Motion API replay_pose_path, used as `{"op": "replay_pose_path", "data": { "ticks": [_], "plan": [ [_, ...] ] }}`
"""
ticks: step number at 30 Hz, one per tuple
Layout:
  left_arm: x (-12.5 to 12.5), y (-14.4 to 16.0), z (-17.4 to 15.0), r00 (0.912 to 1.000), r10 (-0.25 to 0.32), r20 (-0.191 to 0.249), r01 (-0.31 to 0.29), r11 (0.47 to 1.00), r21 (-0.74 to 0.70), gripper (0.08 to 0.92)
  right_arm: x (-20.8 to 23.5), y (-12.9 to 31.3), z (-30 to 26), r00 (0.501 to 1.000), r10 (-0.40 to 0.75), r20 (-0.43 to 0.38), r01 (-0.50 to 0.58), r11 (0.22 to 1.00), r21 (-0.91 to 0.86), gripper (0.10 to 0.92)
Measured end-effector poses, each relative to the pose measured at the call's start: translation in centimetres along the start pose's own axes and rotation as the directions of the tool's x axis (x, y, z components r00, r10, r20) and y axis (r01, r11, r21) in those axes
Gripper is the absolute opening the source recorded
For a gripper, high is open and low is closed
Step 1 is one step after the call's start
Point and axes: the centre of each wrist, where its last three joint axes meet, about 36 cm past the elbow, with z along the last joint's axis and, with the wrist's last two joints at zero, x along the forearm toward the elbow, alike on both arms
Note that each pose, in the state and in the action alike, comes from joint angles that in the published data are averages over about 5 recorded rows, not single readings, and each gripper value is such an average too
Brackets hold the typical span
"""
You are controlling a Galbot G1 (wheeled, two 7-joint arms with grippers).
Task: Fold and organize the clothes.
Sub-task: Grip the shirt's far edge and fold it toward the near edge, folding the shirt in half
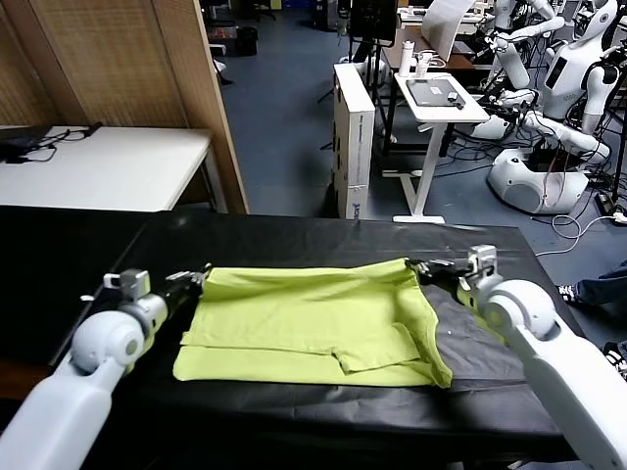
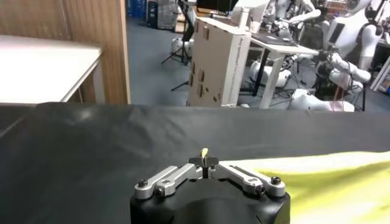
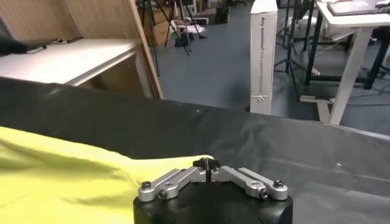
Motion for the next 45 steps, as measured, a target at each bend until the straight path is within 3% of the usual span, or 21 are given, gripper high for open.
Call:
{"op": "replay_pose_path", "data": {
  "ticks": [7, 14, 26, 29, 32, 39, 42, 45],
  "plan": [
    [3.1, -1.1, 2.3, 0.9996, -0.001, -0.03, 0.001, 1.0, -0.002, 0.15, 1.5, 1.8, 2.7, 0.995, -0.018, -0.098, 0.021, 0.999, 0.028, 0.139],
    [5.2, -1.8, 4.2, 0.9978, -0.006, -0.067, 0.006, 1.0, 0.001, 0.15, 1.8, 2.7, 3.8, 0.989, -0.042, -0.143, 0.048, 0.998, 0.042, 0.139],
    [6.5, -2.5, 7.0, 0.9906, -0.022, -0.135, 0.025, 0.999, 0.02, 0.15, 2.2, 3.3, 4.5, 0.985, -0.062, -0.162, 0.068, 0.997, 0.029, 0.141],
    [6.6, -2.7, 6.9, 0.9898, -0.035, -0.138, 0.038, 0.999, 0.021, 0.162, 2.6, 3.4, 4.1, 0.986, -0.072, -0.152, 0.077, 0.997, 0.027, 0.207],
    [6.7, -2.8, 6.7, 0.9895, -0.051, -0.135, 0.055, 0.998, 0.02, 0.274, 3.1, 3.4, 3.6, 0.988, -0.074, -0.136, 0.078, 0.997, 0.026, 0.37],
    [7.5, -2.5, 6.5, 0.9878, -0.077, -0.135, 0.081, 0.996, 0.026, 0.719, 3.4, 3.0, 2.6, 0.996, -0.027, -0.089, 0.029, 0.999, 0.025, 0.844],
    [7.5, -2.2, 6.1, 0.989, -0.091, -0.116, 0.096, 0.995, 0.039, 0.858, 2.8, 2.4, 2.5, 0.998, 0.022, -0.061, -0.02, 0.999, 0.026, 0.898],
    [7.0, -1.9, 5.7, 0.99, -0.108, -0.091, 0.113, 0.992, 0.057, 0.9, 1.8, 1.9, 2.7, 0.998, 0.06, -0.011, -0.06, 0.998, 0.005, 0.906]
  ]
}}
